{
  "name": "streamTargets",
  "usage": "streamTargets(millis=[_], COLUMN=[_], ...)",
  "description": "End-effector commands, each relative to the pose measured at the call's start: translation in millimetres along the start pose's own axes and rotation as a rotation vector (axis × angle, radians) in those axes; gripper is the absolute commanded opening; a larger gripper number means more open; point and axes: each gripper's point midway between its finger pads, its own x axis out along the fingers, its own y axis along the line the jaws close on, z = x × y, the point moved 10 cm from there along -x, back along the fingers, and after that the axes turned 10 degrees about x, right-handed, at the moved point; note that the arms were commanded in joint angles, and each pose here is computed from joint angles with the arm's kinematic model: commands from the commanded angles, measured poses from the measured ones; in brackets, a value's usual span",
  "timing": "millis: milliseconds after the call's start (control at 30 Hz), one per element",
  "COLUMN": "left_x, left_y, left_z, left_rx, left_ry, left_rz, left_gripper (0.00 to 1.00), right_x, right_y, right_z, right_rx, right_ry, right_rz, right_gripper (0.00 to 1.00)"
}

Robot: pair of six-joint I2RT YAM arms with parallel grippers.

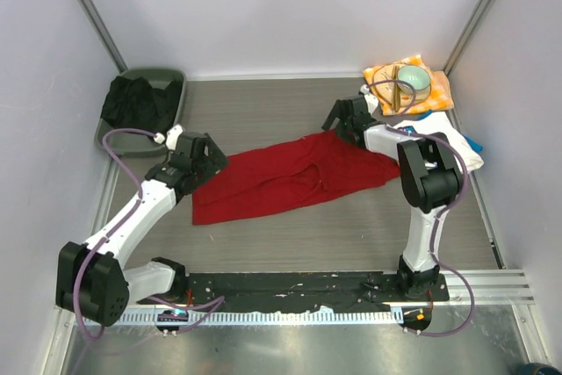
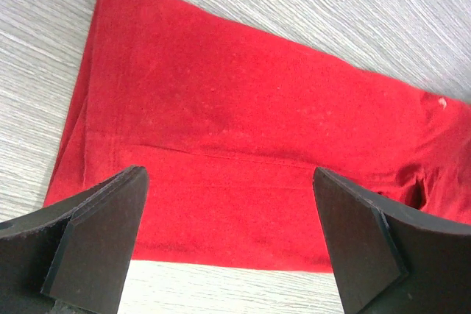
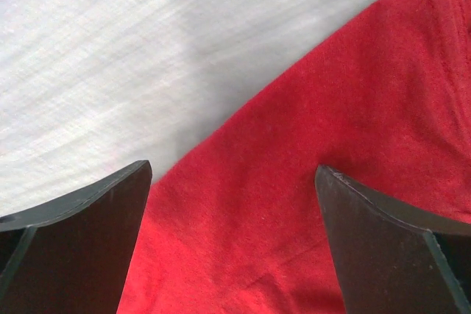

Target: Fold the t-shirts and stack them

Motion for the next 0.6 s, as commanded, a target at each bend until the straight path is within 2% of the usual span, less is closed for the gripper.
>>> streamTargets(millis=[0, 67, 100, 167, 333, 567], left_x=[-5, -2, -1, 5, 22, 57], left_y=[0, 0, 1, 1, 2, 3], left_z=[4, 1, 1, -2, -12, -31], left_rx=[-0.002, 0.005, 0.01, 0.014, 0.021, 0.026], left_ry=[-0.041, -0.035, -0.031, -0.017, 0.02, 0.081], left_rz=[-0.016, -0.019, -0.015, -0.006, 0.01, 0.022], left_gripper=[1.0, 1.0, 1.0, 1.0, 1.0, 1.0], right_x=[40, 54, 66, 77, 111, 116], right_y=[10, 34, 32, 57, 77, 125], right_z=[-24, -9, -20, -5, -4, 27], right_rx=[0.033, 0.05, 0.048, 0.058, 0.081, 0.131], right_ry=[0.208, 0.196, 0.268, 0.252, 0.31, 0.254], right_rz=[0.025, 0.071, 0.062, 0.112, 0.151, 0.377], right_gripper=[1.0, 1.0, 1.0, 1.0, 1.0, 1.0])
